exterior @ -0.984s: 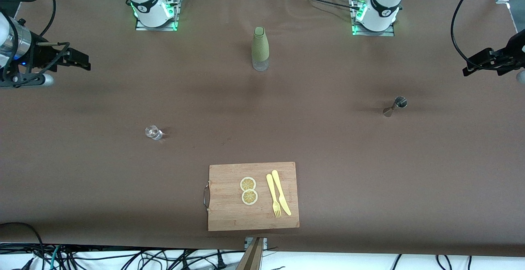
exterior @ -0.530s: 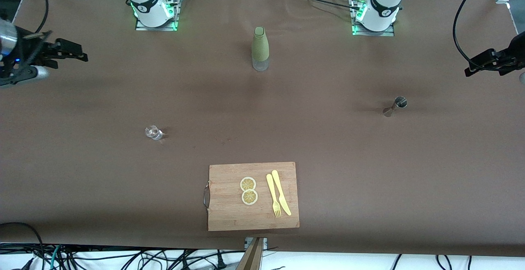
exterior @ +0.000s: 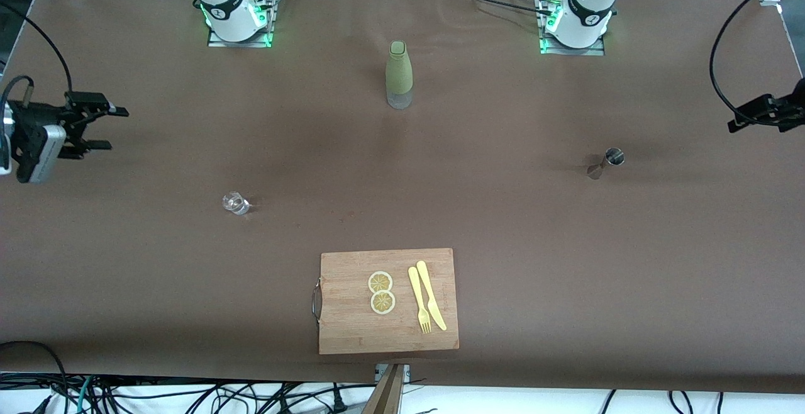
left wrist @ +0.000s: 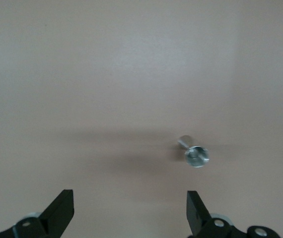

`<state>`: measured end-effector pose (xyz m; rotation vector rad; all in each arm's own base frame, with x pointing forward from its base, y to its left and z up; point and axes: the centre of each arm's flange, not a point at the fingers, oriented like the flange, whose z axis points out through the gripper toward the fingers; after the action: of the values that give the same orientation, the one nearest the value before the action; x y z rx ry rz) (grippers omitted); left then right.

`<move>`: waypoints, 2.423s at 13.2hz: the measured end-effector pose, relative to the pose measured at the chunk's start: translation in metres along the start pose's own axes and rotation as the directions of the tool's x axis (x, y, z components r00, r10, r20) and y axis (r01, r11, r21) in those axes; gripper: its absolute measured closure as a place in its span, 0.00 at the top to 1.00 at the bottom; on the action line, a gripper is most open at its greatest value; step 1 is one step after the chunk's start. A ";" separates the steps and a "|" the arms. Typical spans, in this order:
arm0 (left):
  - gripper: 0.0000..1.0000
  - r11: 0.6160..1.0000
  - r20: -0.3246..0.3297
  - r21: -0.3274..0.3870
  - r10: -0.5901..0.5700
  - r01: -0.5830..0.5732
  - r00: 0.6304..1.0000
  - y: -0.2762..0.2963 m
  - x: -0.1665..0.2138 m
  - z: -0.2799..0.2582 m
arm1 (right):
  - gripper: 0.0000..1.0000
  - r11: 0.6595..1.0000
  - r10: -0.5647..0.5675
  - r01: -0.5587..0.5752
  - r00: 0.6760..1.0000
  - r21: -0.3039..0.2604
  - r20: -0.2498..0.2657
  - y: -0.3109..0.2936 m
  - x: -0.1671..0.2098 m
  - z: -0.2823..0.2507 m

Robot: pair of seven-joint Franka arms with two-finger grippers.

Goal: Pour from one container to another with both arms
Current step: 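Move the right gripper to the glass beaker while the left gripper approaches the jigger, then close the right gripper on the beaker while the left gripper grasps the jigger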

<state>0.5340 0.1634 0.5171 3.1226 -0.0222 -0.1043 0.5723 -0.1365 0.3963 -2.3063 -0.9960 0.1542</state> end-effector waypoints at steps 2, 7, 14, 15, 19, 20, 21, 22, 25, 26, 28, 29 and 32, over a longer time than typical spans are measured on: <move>1.00 0.993 0.016 -0.006 0.118 -0.118 0.993 -0.037 -0.003 0.023 | 1.00 0.988 -0.141 0.145 0.986 0.043 -0.093 0.041 -0.008 0.030; 1.00 0.910 -0.077 -0.090 0.400 -0.405 0.914 -0.086 -0.023 0.091 | 1.00 0.856 -0.506 0.516 0.816 -0.041 -0.279 0.106 -0.008 0.097; 1.00 0.627 -0.361 -0.166 0.679 -0.761 0.639 -0.123 -0.047 0.189 | 1.00 0.686 -0.702 0.711 0.589 -0.155 -0.400 0.147 0.010 0.184; 1.00 0.578 -0.414 -0.154 0.698 -0.801 0.584 -0.129 -0.049 0.206 | 1.00 0.670 -0.712 0.723 0.562 -0.170 -0.420 0.150 0.013 0.196; 1.00 0.407 -0.606 -0.127 0.690 -0.905 0.395 -0.134 -0.059 0.291 | 1.00 0.635 -0.727 0.750 0.502 -0.183 -0.467 0.160 0.026 0.235; 1.00 0.357 -0.655 -0.117 0.674 -0.927 0.342 -0.129 -0.061 0.311 | 1.00 0.626 -0.732 0.756 0.485 -0.192 -0.479 0.161 0.029 0.243; 1.00 0.309 -0.704 -0.092 0.652 -0.947 0.281 -0.122 -0.063 0.329 | 1.00 0.618 -0.735 0.761 0.470 -0.197 -0.490 0.161 0.034 0.249; 1.00 0.261 -0.749 -0.064 0.626 -0.963 0.219 -0.115 -0.064 0.348 | 1.00 0.609 -0.739 0.768 0.457 -0.200 -0.495 0.160 0.040 0.253; 1.00 0.149 -0.836 -0.006 0.542 -0.989 0.087 -0.093 -0.074 0.398 | 1.00 0.590 -0.751 0.781 0.439 -0.202 -0.494 0.161 0.048 0.259; 1.00 0.129 -0.858 -0.001 0.510 -0.992 0.067 -0.086 -0.077 0.411 | 1.00 0.591 -0.749 0.782 0.440 -0.198 -0.496 0.163 0.047 0.263; 1.00 0.116 -0.889 -0.016 0.454 -0.993 0.068 -0.072 -0.079 0.430 | 1.00 0.592 -0.743 0.783 0.438 -0.191 -0.505 0.164 0.046 0.273; 1.00 0.109 -0.902 -0.020 0.428 -0.994 0.065 -0.064 -0.077 0.437 | 1.00 0.592 -0.740 0.783 0.436 -0.189 -0.512 0.164 0.048 0.278; 0.99 0.083 -0.931 -0.036 0.358 -0.996 0.064 -0.037 -0.069 0.454 | 0.99 0.594 -0.735 0.782 0.431 -0.190 -0.523 0.163 0.051 0.282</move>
<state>0.4349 0.1943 0.0686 1.5541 -1.3504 0.9688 0.6157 -0.0482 0.0816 -1.4275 -1.5441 -0.8098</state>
